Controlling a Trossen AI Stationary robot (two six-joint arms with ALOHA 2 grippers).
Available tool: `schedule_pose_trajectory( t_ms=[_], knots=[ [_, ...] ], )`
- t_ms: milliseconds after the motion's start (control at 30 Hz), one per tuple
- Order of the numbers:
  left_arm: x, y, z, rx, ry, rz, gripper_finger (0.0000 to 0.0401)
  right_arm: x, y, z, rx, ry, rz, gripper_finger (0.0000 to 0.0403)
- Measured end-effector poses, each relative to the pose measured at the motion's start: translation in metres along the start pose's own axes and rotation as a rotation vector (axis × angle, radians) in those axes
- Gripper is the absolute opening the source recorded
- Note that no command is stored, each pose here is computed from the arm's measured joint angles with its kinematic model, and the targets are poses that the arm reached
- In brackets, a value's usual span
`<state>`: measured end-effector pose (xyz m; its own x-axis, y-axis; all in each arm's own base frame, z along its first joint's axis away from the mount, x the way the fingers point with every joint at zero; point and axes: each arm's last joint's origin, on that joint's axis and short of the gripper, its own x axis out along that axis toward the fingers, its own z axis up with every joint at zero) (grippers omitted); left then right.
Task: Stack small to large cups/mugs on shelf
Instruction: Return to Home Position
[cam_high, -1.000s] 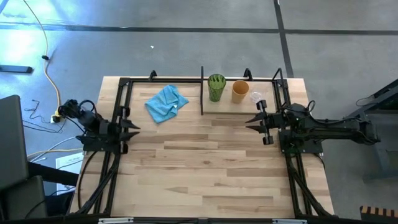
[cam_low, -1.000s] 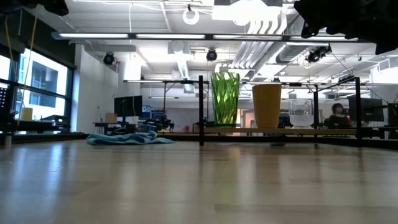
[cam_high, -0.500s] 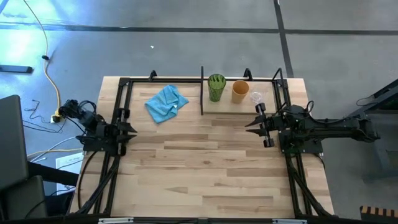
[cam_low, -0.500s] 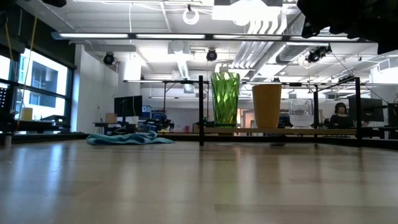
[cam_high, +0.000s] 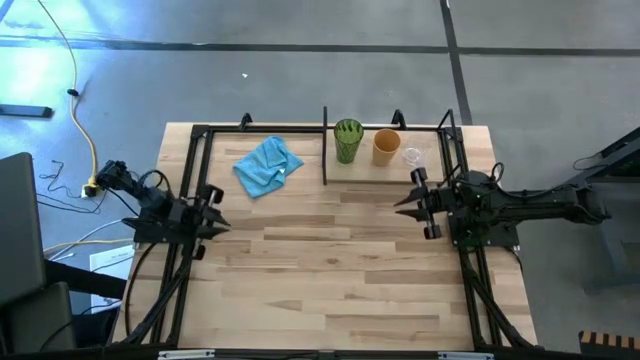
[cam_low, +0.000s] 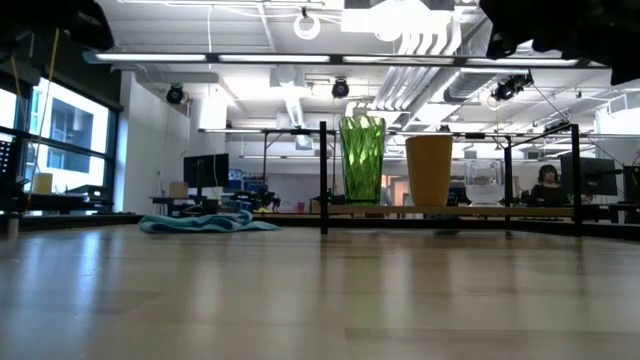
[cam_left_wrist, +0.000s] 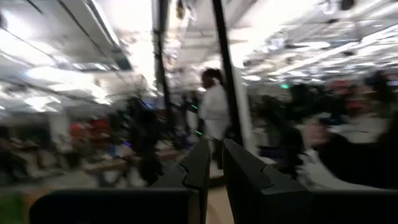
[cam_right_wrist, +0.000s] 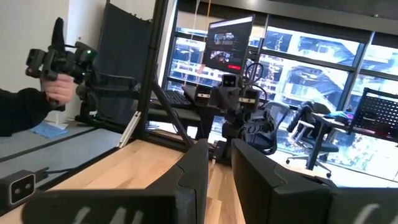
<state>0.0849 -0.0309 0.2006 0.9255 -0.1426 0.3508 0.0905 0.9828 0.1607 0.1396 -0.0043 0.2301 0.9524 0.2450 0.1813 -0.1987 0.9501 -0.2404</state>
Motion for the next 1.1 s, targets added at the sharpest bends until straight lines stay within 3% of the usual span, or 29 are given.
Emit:
schedule_pose_trajectory(
  t_ms=[200, 367, 667, 933, 1100],
  knots=[
    [-0.001, -0.006, -0.013, -0.153, 0.120, -0.120, 0.0035, 0.000, 0.001, 0.000, 0.001, -0.001, 0.005, 0.0064],
    [-0.004, -0.009, -0.025, -0.209, 0.258, -0.124, 0.0035, 0.000, 0.001, 0.000, 0.013, -0.001, 0.005, 0.0064],
    [-0.002, -0.007, -0.018, -0.084, 0.173, -0.111, 0.0035, 0.000, 0.001, 0.001, 0.020, -0.010, 0.004, 0.0064],
    [-0.003, -0.007, -0.022, -0.113, 0.217, -0.104, 0.0035, 0.000, 0.001, 0.001, 0.017, -0.008, 0.004, 0.0064],
    [-0.002, 0.002, -0.027, -0.085, 0.265, 0.000, 0.0035, 0.000, 0.001, 0.001, -0.002, -0.008, 0.004, 0.0064]
  ],
)
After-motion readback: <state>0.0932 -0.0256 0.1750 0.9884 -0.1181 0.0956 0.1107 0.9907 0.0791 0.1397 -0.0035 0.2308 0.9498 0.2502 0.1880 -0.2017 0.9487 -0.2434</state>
